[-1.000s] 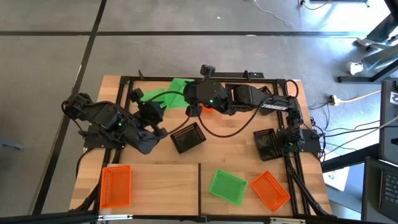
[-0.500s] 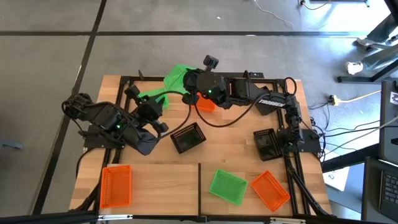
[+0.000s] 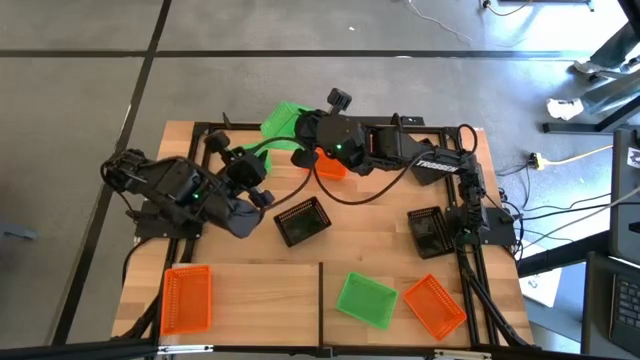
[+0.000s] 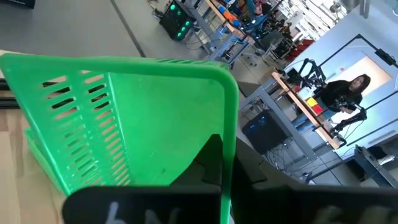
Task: Stack baskets on shelf by color
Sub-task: Put the middle green basket on the shelf
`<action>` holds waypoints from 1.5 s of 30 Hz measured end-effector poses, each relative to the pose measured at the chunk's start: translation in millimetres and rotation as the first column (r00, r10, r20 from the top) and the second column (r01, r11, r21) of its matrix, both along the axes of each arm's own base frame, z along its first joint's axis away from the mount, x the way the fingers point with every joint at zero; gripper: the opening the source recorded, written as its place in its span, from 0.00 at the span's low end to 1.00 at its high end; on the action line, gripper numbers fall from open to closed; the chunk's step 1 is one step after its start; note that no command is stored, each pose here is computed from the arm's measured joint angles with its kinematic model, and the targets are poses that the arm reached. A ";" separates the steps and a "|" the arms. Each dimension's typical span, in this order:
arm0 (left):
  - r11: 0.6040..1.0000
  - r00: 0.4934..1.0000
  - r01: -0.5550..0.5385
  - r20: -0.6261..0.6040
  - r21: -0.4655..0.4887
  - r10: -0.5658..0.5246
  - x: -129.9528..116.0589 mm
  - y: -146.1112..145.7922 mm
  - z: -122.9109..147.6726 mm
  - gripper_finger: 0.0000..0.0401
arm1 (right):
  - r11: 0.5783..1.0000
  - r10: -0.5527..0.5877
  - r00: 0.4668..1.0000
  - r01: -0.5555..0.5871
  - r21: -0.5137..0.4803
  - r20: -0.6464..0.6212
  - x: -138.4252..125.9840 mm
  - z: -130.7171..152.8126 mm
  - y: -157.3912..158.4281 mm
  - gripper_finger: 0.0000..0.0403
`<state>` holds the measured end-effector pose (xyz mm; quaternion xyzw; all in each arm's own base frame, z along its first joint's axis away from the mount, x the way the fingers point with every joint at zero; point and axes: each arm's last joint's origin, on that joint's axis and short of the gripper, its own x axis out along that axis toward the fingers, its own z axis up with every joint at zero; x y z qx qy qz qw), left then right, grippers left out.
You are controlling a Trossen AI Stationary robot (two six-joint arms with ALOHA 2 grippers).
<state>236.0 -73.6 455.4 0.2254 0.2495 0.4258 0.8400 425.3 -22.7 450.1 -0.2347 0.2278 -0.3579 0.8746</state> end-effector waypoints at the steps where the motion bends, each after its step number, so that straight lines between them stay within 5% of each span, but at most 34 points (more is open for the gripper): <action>1: 1.000 1.000 0.002 -0.002 -0.011 -0.002 0.8 0.8 -0.1 0.17 | 1.000 0.000 1.000 0.000 0.000 0.001 0.0 0.1 0.0 0.00; 45: 0.989 0.987 -0.147 -0.067 0.024 0.148 23.2 46.9 -0.5 0.17 | 1.000 -0.011 0.999 0.010 0.023 0.045 0.5 1.5 -0.2 0.00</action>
